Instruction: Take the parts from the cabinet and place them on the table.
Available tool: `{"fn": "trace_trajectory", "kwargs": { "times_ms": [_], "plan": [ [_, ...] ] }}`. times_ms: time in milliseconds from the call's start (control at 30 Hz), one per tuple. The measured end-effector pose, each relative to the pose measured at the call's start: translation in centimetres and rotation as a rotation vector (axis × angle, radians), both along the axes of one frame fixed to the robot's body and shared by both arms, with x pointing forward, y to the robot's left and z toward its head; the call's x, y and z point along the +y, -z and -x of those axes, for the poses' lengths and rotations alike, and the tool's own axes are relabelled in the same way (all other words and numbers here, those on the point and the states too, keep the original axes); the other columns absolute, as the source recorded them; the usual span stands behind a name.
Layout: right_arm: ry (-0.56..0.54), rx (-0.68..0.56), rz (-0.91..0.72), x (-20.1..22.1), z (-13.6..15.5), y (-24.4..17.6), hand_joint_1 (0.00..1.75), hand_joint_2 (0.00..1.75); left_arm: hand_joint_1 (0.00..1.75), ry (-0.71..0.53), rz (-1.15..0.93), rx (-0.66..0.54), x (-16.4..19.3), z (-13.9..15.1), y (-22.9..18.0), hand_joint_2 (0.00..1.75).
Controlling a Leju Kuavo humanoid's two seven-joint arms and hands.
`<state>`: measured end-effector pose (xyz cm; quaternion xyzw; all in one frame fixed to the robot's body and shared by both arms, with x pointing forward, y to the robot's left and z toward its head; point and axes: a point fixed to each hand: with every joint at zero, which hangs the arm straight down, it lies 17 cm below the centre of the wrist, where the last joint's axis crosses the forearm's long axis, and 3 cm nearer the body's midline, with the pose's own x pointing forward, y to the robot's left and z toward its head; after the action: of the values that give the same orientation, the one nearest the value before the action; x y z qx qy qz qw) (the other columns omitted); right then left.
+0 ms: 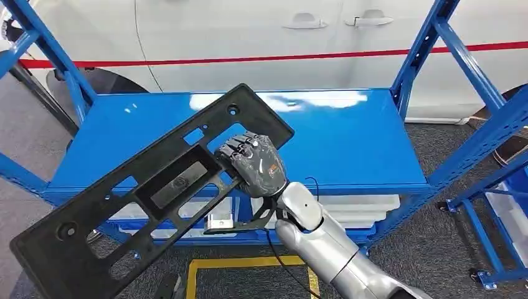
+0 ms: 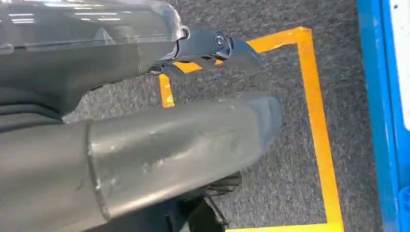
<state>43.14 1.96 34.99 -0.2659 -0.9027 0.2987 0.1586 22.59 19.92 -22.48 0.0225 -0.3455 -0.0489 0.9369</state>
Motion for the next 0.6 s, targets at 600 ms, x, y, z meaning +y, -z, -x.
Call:
{"fn": "trace_trajectory", "kwargs": {
  "times_ms": [600],
  "plan": [
    [0.005,-0.002,0.005,-0.34,-0.03,0.19,1.75,1.75,0.00,0.004,0.010,0.001,-0.73,0.11,-0.07,0.00]
  ]
}}
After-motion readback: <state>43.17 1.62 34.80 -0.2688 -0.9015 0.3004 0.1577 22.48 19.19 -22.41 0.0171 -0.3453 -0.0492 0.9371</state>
